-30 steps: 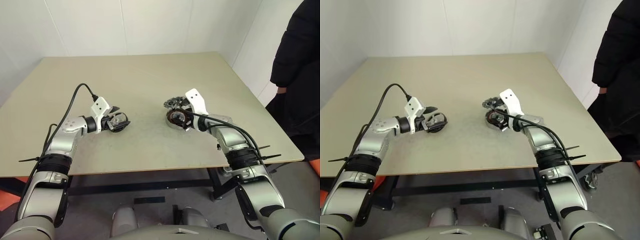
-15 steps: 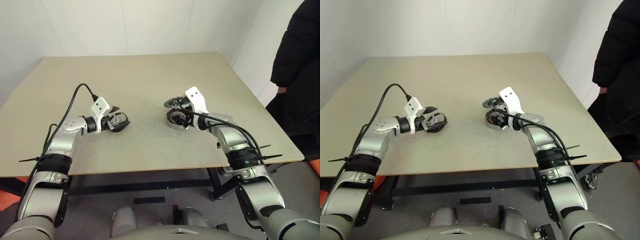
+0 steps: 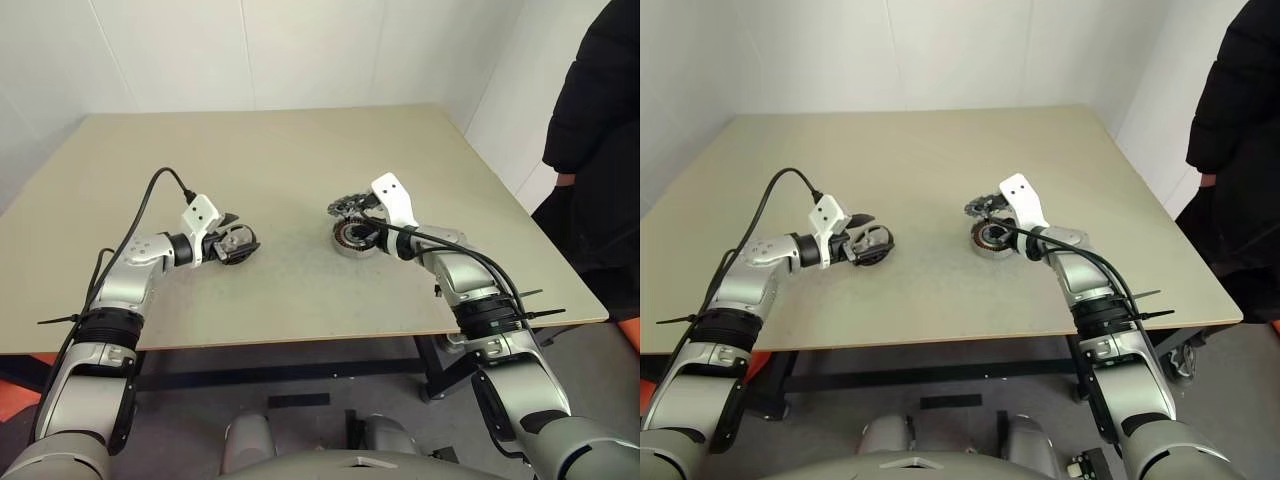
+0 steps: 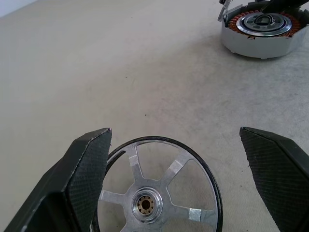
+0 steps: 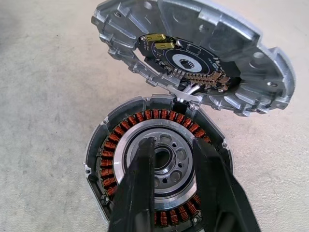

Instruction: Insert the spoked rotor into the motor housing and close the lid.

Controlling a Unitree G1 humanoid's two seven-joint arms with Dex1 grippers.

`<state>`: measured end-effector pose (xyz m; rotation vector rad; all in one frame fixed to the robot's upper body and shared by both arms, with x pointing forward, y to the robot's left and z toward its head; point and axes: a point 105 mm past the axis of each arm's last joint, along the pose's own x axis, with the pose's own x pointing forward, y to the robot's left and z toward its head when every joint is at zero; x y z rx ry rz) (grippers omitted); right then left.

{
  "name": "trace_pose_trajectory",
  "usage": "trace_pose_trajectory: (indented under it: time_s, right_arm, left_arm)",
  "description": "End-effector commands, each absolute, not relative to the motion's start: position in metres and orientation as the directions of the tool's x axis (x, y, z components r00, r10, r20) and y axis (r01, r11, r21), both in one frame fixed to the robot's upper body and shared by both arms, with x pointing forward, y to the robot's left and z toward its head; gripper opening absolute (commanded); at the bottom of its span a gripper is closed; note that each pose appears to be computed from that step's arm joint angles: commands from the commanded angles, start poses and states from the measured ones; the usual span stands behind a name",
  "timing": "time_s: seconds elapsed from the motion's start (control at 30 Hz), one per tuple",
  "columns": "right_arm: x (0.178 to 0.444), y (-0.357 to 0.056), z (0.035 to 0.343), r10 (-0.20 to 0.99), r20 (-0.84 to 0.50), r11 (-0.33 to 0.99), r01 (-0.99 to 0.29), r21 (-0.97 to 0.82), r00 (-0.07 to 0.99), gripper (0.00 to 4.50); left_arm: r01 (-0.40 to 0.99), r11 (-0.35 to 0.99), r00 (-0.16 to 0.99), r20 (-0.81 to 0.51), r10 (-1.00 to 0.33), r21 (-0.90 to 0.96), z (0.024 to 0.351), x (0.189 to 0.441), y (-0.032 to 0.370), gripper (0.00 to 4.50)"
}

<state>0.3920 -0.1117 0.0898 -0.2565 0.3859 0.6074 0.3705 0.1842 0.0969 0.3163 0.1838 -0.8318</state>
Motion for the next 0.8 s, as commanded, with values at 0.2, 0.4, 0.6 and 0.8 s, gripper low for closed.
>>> trace_pose_trajectory:
  time_s: [0.2,0.4,0.6,0.8]
  right_arm:
    - [0.397,-0.108,0.106,0.514,-0.372,0.789,-0.596,-0.148,0.773,0.01]
    - [0.397,-0.110,0.095,0.503,-0.396,0.797,-0.590,-0.132,0.768,0.01]
    - [0.393,-0.115,0.069,0.485,-0.445,0.811,-0.577,-0.094,0.753,0.01]
    - [0.391,-0.114,0.081,0.511,-0.412,0.797,-0.595,-0.103,0.755,0.01]
  left_arm:
    - [0.736,0.630,0.677,-0.254,-0.691,0.246,0.110,0.373,0.187,4.50]
    - [0.734,0.632,0.679,-0.257,-0.688,0.246,0.109,0.373,0.189,4.50]
    - [0.734,0.632,0.679,-0.261,-0.686,0.248,0.108,0.372,0.189,4.50]
    - [0.737,0.629,0.676,-0.268,-0.687,0.246,0.106,0.372,0.189,4.50]
